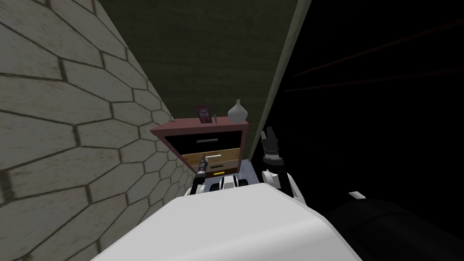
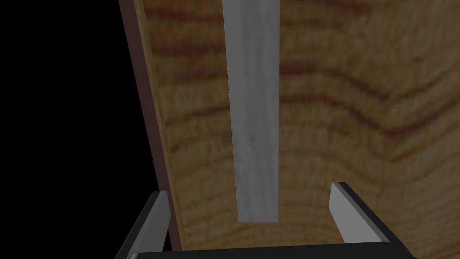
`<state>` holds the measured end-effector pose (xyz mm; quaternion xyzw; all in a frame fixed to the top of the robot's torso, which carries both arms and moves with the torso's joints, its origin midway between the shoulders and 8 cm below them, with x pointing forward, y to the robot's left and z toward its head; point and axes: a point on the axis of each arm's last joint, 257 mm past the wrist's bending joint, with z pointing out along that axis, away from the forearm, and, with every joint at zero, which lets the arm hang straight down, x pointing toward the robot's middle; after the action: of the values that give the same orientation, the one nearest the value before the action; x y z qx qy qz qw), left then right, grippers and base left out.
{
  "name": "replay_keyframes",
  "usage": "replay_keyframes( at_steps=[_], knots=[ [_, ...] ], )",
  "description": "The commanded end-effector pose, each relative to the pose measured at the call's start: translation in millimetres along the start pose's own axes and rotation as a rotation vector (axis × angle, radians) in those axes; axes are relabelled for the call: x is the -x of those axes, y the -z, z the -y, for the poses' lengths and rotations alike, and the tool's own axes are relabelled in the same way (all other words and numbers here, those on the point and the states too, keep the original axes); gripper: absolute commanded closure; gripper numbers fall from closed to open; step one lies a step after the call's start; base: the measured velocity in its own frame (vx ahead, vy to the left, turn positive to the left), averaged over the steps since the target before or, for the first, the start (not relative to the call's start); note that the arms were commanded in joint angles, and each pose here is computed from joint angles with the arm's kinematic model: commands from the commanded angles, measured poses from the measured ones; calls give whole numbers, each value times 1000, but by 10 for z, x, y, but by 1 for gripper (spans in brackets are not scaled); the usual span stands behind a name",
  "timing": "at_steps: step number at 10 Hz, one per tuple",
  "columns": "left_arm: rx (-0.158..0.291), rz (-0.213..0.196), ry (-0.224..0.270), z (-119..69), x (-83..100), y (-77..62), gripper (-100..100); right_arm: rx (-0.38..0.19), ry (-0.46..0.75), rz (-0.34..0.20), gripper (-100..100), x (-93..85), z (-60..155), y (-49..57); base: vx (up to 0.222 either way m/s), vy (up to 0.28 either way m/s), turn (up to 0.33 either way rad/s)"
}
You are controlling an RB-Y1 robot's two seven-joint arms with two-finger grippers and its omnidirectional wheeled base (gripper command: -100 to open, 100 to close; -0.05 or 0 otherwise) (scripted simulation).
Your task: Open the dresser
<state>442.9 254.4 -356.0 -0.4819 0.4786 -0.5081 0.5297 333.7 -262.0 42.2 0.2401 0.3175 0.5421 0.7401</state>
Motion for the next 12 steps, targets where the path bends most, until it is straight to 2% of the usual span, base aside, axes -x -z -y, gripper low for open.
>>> replay_keyframes(
  at_steps=[1, 5, 7, 9, 10, 11, 12],
  knots=[
    [-2, -4, 0, 20, -9, -10, 100, 0, 0, 0, 0, 0, 0, 0, -84, -10, 23],
    [-5, -12, 1, 65, -29, -35, 100, 0, 0, 0, 0, -1, 0, -1, -210, -6, 21],
    [11, -15, 1, 7, -44, 17, 100, 0, 0, 0, 0, 0, 0, -1, -119, -8, 12],
    [5, -18, 1, 32, -51, 21, 100, 0, 0, 0, 0, 0, 0, -1, -168, -4, 22],
    [14, -20, 3, 87, -55, -141, -100, 0, 0, 0, 0, 0, 0, -1, -118, -7, 32],
    [14, -20, 3, 86, -55, -141, -100, 0, 0, 0, 0, 0, 0, -1, -27, -16, -21],
    [14, -22, 3, 131, -57, -226, -100, 0, 0, 0, 0, 0, 0, 0, -14, -11, -10]
  ],
)
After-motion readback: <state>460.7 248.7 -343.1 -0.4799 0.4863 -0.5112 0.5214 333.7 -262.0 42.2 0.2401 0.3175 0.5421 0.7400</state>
